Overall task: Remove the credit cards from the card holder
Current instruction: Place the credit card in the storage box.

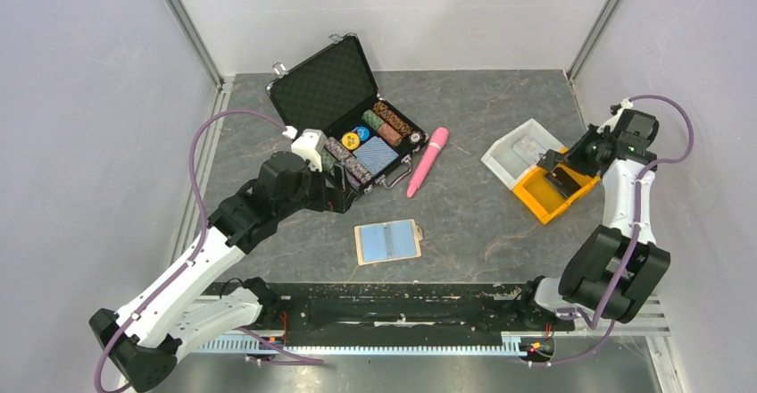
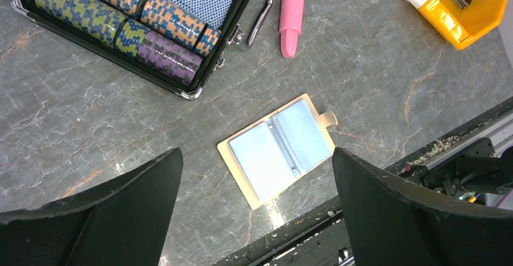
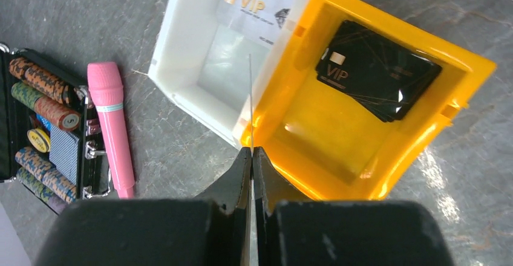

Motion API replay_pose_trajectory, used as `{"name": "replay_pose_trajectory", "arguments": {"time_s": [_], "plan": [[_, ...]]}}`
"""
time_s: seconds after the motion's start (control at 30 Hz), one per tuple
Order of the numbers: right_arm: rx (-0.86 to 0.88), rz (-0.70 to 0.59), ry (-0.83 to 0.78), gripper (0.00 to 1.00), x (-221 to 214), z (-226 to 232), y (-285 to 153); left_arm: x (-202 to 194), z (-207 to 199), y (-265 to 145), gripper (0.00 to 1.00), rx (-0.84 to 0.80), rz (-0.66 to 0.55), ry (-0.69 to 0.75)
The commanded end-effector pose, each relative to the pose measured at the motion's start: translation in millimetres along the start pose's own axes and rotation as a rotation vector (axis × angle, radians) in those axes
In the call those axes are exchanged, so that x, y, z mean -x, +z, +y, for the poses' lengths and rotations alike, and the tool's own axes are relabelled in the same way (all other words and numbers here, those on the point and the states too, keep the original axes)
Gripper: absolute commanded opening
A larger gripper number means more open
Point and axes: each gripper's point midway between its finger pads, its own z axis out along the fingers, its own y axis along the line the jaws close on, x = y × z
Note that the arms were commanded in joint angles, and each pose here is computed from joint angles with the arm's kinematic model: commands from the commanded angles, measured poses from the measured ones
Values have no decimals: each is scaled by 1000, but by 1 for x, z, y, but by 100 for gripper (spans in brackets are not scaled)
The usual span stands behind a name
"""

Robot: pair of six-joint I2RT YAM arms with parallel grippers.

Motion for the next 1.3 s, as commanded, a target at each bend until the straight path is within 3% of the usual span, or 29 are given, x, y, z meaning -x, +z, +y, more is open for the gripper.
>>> {"name": "replay_pose_trajectory", "arguments": {"time_s": [0.0, 0.43, 0.8, 1.27], "plan": [[-41, -27, 33, 0, 13, -16, -11, 10, 3, -6, 100, 6, -41, 41], [-8, -51, 96, 0, 26, -18, -26, 20, 3, -20, 100, 4, -102, 47], [-101, 30, 80, 0, 15, -45, -5, 25, 9, -31, 100, 34, -138, 60], [-70, 90, 102, 0, -1, -53, 26, 26, 13, -33, 100, 48, -149, 64]]}}
